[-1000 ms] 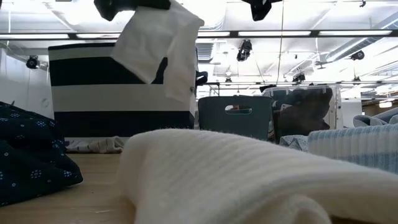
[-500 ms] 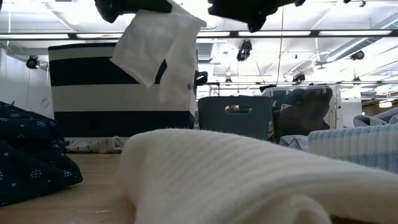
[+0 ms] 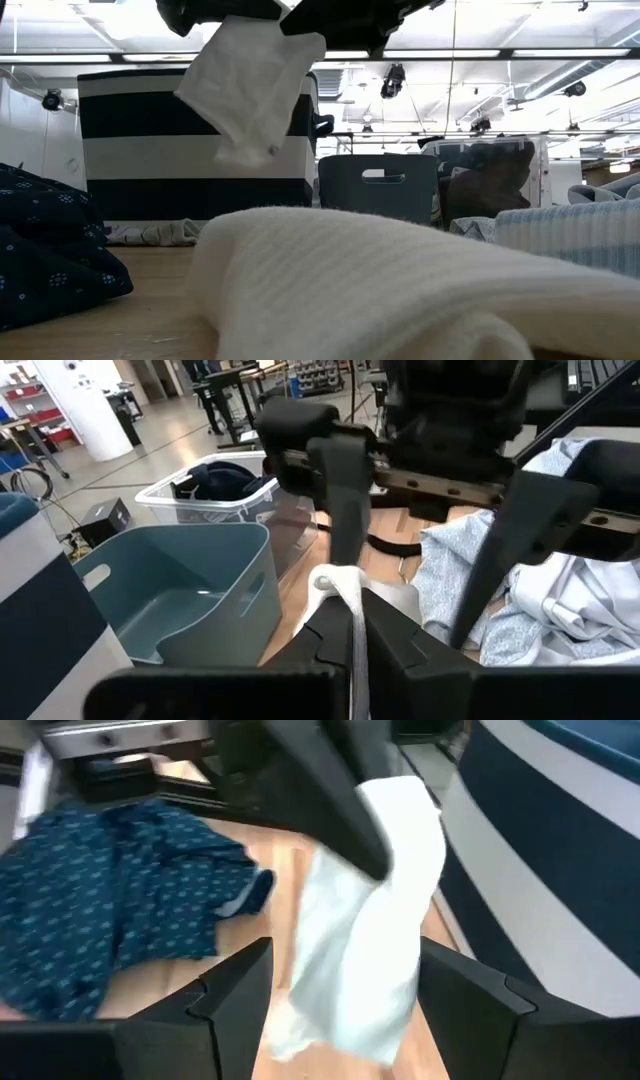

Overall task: Pick & Place Cloths
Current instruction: Put the top white sock into the green bin, then put the white sock into the green bin

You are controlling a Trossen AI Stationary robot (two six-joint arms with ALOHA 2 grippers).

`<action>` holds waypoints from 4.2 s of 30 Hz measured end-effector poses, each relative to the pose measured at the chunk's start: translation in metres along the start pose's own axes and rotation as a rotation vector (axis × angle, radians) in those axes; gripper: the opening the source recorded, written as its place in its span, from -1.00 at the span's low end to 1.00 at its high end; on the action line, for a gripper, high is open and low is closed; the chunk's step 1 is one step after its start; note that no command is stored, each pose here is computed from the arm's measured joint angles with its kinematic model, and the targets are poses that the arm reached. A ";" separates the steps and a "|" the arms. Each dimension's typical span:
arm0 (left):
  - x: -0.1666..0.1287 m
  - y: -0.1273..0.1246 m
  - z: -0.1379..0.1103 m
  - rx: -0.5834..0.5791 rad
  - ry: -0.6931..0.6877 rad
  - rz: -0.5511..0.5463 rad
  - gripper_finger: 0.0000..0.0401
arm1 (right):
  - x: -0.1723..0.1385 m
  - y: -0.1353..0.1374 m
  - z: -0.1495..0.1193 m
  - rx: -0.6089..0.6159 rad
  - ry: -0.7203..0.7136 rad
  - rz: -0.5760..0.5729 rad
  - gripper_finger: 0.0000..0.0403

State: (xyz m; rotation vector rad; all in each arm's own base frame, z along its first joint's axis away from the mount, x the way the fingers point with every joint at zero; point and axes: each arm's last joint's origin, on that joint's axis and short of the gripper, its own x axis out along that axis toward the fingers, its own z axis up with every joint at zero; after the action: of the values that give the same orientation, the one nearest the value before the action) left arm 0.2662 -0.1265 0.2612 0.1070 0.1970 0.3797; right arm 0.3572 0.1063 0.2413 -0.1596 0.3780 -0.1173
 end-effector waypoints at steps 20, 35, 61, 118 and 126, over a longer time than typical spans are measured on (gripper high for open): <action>0.000 -0.001 -0.001 0.000 0.009 -0.034 -0.92 | 0.008 0.003 0.003 -0.047 0.110 -0.008 -0.92; 0.002 -0.003 -0.005 -0.046 0.030 -0.045 -0.44 | -0.006 -0.009 -0.004 -0.053 0.255 -0.235 -0.94; 0.002 -0.002 -0.003 -0.077 0.023 -0.044 -0.20 | -0.029 -0.113 -0.003 -0.043 0.342 -0.946 -0.94; 0.056 -0.098 -0.081 0.050 0.456 -0.819 -0.20 | -0.025 -0.063 -0.002 0.019 0.328 -0.364 0.29; 0.055 -0.104 -0.085 0.056 0.435 -0.851 -0.20 | -0.025 -0.062 -0.011 0.028 0.346 -0.367 0.16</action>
State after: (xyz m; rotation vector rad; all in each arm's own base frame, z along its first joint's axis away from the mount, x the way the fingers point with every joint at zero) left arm 0.3357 -0.1958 0.1540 -0.0120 0.6523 -0.4600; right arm 0.3248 0.0474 0.2510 -0.1799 0.6892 -0.5162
